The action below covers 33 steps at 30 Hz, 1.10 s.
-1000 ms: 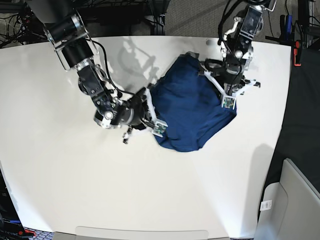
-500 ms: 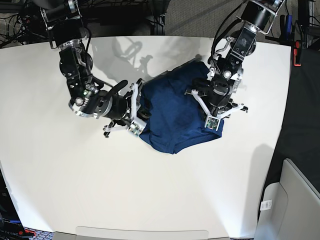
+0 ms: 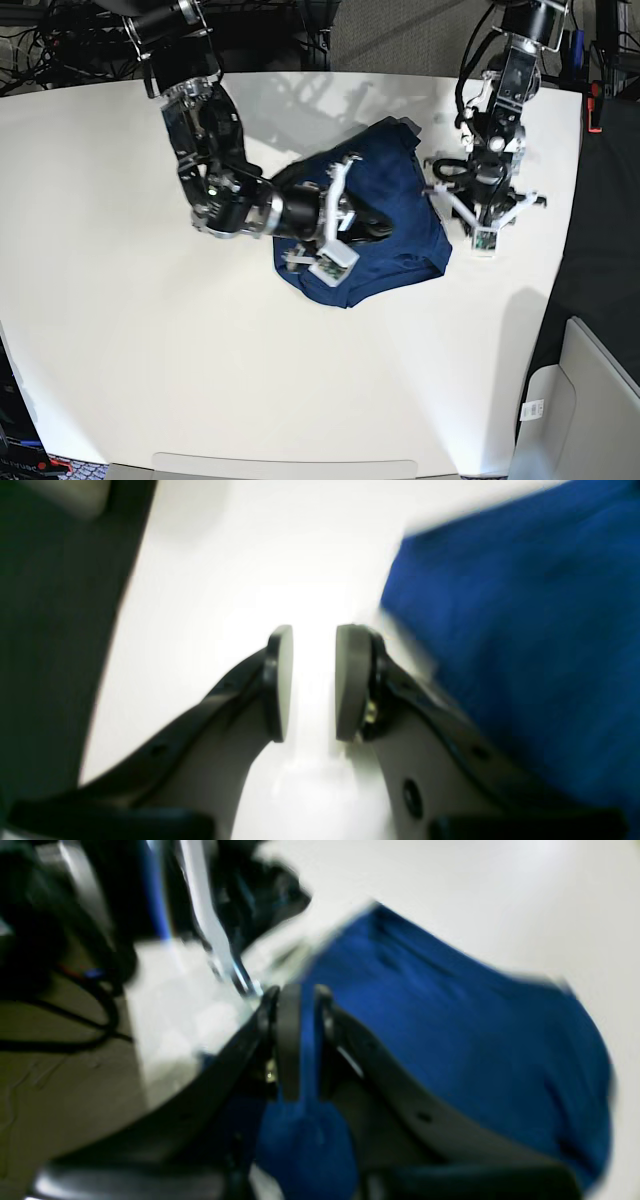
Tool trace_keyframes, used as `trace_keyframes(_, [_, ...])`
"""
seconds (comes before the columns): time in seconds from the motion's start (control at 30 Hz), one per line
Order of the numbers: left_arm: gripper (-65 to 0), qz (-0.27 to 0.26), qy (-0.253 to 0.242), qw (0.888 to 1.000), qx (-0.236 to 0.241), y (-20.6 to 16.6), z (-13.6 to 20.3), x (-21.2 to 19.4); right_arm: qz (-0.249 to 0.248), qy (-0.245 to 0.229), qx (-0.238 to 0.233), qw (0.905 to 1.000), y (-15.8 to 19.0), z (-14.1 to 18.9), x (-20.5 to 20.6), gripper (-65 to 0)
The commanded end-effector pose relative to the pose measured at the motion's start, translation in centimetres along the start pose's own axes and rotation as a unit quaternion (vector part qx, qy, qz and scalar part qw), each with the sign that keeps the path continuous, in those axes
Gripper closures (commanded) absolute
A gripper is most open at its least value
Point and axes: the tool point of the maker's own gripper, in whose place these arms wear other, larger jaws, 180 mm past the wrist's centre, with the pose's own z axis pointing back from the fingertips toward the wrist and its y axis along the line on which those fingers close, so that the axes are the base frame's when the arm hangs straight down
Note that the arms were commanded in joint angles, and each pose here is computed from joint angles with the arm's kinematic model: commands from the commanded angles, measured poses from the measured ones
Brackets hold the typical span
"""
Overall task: Fold the T-shirt properly
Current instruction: 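Grasp the bundle with both grippers, then drag the folded bundle with the right gripper toward the right arm's side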
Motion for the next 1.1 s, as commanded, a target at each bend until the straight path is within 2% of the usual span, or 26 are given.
trace_keyframes(0.0, [-14.6,0.007,-0.032,0.999,0.020,1.6,0.3,1.9,0.011,-0.022,0.017,0.9996,0.6,-0.8,2.0,-4.2])
trace_keyframes(0.1, [-14.6,0.028,-0.025,0.998,0.056,4.8,1.0,1.0,0.006,-0.007,0.045,0.9989,1.9,-3.0,1.9,-4.2])
trace_keyframes(0.23, [-14.6,0.047,-0.027,0.995,0.089,7.6,2.1,0.5,-0.022,0.014,0.060,0.9979,1.8,-5.3,1.0,-4.2])
trace_keyframes(0.37, [-14.6,0.050,-0.027,0.994,0.098,8.3,2.9,0.1,-0.044,0.045,0.043,0.9971,0.5,-7.6,-1.4,-4.2])
trace_keyframes(0.53, [-14.6,0.056,-0.024,0.992,0.114,9.6,3.4,-0.5,-0.048,0.080,0.008,0.9956,-1.4,-8.6,-5.9,-4.2])
trace_keyframes(0.73, [-14.6,0.052,-0.017,0.992,0.113,9.5,3.6,-1.2,-0.032,0.092,-0.004,0.9952,-2.0,-8.5,-6.5,-4.2])
trace_keyframes(0.9, [-14.6,0.054,-0.030,0.992,0.110,9.4,4.0,-0.3,-0.047,0.075,-0.049,0.9949,-6.0,-5.9,-6.7,-4.2])
trace_keyframes(1.07, [-14.6,0.053,-0.044,0.992,0.105,9.0,4.9,0.5,-0.077,0.062,-0.105,0.9895,-10.3,-2.4,-7.4,-4.2])
